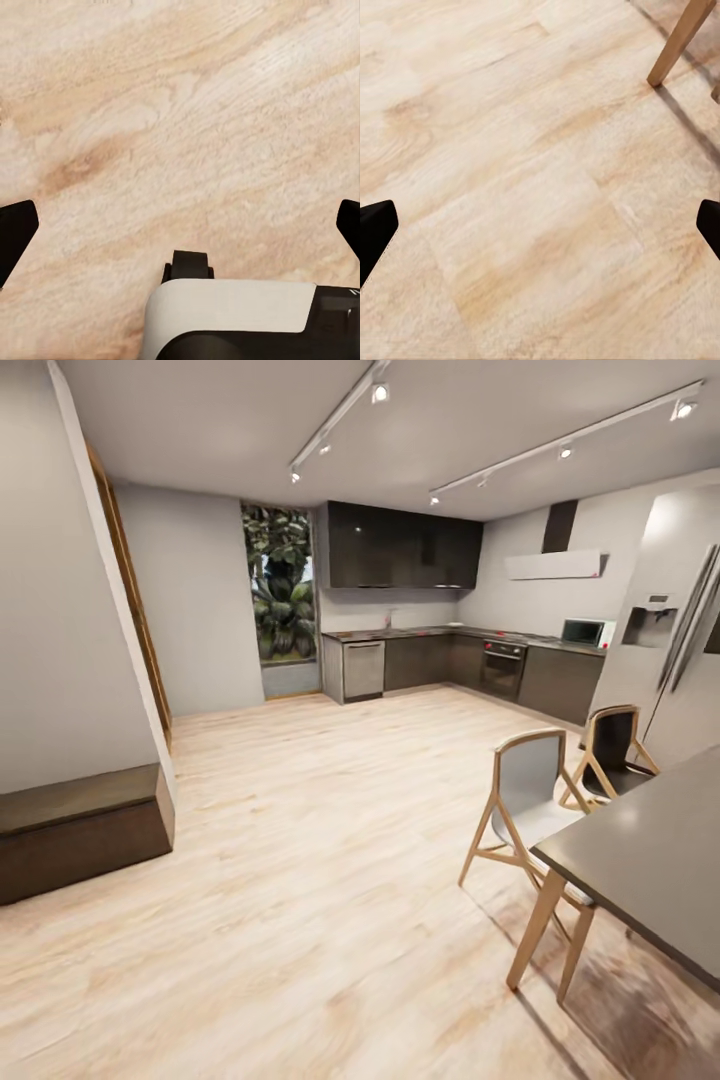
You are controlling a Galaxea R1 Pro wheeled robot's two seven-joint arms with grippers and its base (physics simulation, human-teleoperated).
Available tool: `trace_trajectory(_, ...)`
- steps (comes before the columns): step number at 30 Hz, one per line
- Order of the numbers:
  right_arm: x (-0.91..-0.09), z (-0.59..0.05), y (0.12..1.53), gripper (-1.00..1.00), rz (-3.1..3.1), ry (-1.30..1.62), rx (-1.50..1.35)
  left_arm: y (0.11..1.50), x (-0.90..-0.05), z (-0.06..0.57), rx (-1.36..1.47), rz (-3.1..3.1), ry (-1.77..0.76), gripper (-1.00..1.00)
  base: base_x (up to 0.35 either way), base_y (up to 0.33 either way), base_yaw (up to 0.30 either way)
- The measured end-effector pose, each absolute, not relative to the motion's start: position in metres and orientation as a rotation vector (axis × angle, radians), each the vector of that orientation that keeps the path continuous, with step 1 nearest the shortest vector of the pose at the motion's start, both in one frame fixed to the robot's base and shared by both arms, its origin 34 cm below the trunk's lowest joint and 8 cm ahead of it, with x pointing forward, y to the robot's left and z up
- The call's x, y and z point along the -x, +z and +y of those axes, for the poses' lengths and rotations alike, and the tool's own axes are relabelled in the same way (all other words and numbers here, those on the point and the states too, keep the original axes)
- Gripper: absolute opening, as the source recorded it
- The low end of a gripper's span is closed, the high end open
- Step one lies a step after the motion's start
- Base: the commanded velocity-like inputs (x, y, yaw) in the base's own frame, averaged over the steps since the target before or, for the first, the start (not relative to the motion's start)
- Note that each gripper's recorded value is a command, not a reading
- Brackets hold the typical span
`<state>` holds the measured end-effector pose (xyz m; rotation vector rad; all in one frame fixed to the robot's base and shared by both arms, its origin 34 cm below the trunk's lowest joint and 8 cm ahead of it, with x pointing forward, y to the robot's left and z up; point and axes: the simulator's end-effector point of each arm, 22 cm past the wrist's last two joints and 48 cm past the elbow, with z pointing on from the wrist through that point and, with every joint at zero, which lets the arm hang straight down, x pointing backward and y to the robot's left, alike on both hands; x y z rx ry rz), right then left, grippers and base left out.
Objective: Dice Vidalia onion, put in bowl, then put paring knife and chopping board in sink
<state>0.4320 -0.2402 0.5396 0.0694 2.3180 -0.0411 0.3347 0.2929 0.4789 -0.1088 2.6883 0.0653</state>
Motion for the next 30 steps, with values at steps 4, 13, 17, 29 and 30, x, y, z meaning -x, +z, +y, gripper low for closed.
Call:
trace_trajectory(4,-0.4319,-0.2406,0.5397,1.00,2.318,-0.042,-0.070,0.4790,-0.3347,0.2928,0.109,2.688,0.065,1.00,0.288,0.000,0.045)
trace_trajectory(13,-0.4319,-0.2407,0.5397,1.00,2.318,-0.042,-0.070,0.4790,-0.3347,0.2929,0.109,2.688,0.065,1.00,0.338,0.000,0.006)
trace_trajectory(17,-0.4319,-0.2403,0.5397,1.00,2.318,-0.041,-0.070,0.4790,-0.3347,0.2931,0.110,2.688,0.066,1.00,0.345,0.000,0.000)
trace_trajectory(29,-0.4318,-0.2402,0.5397,1.00,2.318,-0.041,-0.070,0.4790,-0.3347,0.2931,0.110,2.688,0.066,1.00,0.345,0.085,0.000)
trace_trajectory(30,-0.4318,-0.2401,0.5397,1.00,2.318,-0.041,-0.070,0.4790,-0.3347,0.2931,0.110,2.688,0.066,1.00,0.345,0.104,0.000)
